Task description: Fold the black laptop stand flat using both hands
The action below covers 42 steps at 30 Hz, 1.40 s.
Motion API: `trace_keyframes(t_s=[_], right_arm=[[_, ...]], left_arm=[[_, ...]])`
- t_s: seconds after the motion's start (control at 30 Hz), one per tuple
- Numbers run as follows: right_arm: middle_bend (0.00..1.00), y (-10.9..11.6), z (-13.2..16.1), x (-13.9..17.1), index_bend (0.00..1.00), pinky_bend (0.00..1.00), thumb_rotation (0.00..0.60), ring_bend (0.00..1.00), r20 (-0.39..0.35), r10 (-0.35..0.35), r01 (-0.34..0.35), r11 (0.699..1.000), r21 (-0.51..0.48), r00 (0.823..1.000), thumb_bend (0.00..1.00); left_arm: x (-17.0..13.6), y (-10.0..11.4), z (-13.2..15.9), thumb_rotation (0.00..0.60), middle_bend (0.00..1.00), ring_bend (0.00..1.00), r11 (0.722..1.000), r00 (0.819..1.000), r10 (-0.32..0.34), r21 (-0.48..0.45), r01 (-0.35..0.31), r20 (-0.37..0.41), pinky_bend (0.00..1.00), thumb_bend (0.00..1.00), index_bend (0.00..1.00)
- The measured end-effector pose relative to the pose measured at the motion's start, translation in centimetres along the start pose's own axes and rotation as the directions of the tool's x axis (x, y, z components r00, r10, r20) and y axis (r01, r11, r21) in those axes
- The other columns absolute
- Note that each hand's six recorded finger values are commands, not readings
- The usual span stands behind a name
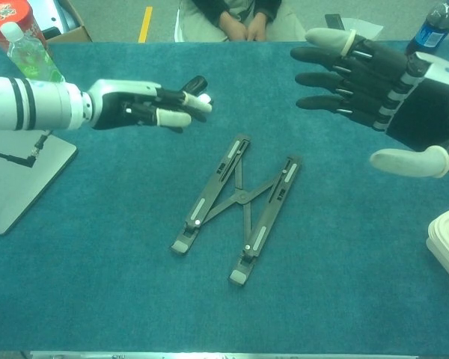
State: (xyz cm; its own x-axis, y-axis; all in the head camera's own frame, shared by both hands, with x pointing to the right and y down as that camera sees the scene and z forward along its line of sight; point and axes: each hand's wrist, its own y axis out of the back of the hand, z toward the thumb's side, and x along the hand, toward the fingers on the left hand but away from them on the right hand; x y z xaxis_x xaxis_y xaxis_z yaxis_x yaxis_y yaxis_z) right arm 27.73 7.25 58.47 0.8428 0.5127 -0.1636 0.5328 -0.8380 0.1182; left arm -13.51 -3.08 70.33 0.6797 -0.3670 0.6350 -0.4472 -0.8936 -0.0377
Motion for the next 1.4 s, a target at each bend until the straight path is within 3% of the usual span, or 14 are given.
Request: trace_keyframes(t_s=[0.17,0.23,0.3,0.33,0.57,0.77,0.87,1.07,1.27,1.4], right_arm=[[0.01,0.1,0.0,-0.1,0.00,0.08,0.600,0.00,0.001,-0.003,0.003,1.000,0.008,1.000,0.19],[0.01,0.2,0.1,-0.1,0.00,0.08,0.600,0.00,0.001,-0.007,0.007,1.000,0.017,1.000,0.19],[0.01,0.3,0.1,-0.2,0.00,0.08,0.600,0.00,0.002,-0.010,0.010,0.999,0.035,1.000,0.19],[0.01,0.3,0.0,-0.2,0.00,0.08,0.600,0.00,0.003,-0.011,0.011,0.999,0.047,1.000,0.19],[0.01,0.4,-0.4,-0.5,0.00,0.08,0.600,0.00,0.032,-0.004,-0.003,0.980,0.201,0.999,0.19],[0.01,0.3,-1.2,-0.7,0.00,0.08,0.600,0.00,0.090,0.011,-0.044,0.927,0.372,0.996,0.19],[0.01,0.4,-1.6,-0.7,0.00,0.08,0.600,0.00,0.115,0.012,-0.061,0.896,0.440,0.993,0.19],[0.01,0.6,-2.5,-0.6,0.00,0.08,0.600,0.00,0.168,0.005,-0.104,0.805,0.585,0.986,0.19],[0.01,1.1,-3.2,-0.5,0.00,0.08,0.600,0.00,0.200,-0.018,-0.135,0.677,0.723,0.980,0.19],[0.01,1.6,-3.9,-0.6,0.00,0.08,0.600,0.00,0.209,-0.044,-0.148,0.566,0.811,0.977,0.19]], left_arm=[[-0.6,1.0,0.4,0.366,0.09,0.00,0.999,0.998,0.047,0.020,-0.048,0.030,0.07,0.29,0.08],[-1.0,1.3,0.6,0.436,0.09,0.00,0.997,0.997,0.061,0.043,-0.063,0.043,0.07,0.29,0.08],[-1.4,1.5,0.8,0.574,0.09,0.00,0.994,0.996,0.074,0.072,-0.078,0.057,0.07,0.29,0.08],[-1.5,1.6,0.8,0.591,0.09,0.00,0.993,0.995,0.079,0.087,-0.084,0.062,0.07,0.29,0.08],[-2.7,1.9,0.8,0.600,0.09,0.00,0.963,0.989,0.115,0.233,-0.134,0.094,0.07,0.29,0.09],[-3.8,2.2,0.3,0.600,0.09,0.00,0.913,0.978,0.163,0.355,-0.200,0.131,0.07,0.29,0.09],[-4.2,2.4,0.0,0.600,0.09,0.00,0.878,0.968,0.197,0.411,-0.244,0.154,0.07,0.29,0.09],[-5.2,3.3,-1.0,0.600,0.09,0.00,0.789,0.935,0.285,0.502,-0.355,0.213,0.07,0.29,0.10],[-5.9,3.8,-2.4,0.600,0.09,0.00,0.656,0.913,0.330,0.638,-0.403,0.238,0.07,0.29,0.10],[-6.2,3.7,-3.6,0.600,0.09,0.00,0.545,0.906,0.347,0.734,-0.405,0.243,0.07,0.29,0.10]])
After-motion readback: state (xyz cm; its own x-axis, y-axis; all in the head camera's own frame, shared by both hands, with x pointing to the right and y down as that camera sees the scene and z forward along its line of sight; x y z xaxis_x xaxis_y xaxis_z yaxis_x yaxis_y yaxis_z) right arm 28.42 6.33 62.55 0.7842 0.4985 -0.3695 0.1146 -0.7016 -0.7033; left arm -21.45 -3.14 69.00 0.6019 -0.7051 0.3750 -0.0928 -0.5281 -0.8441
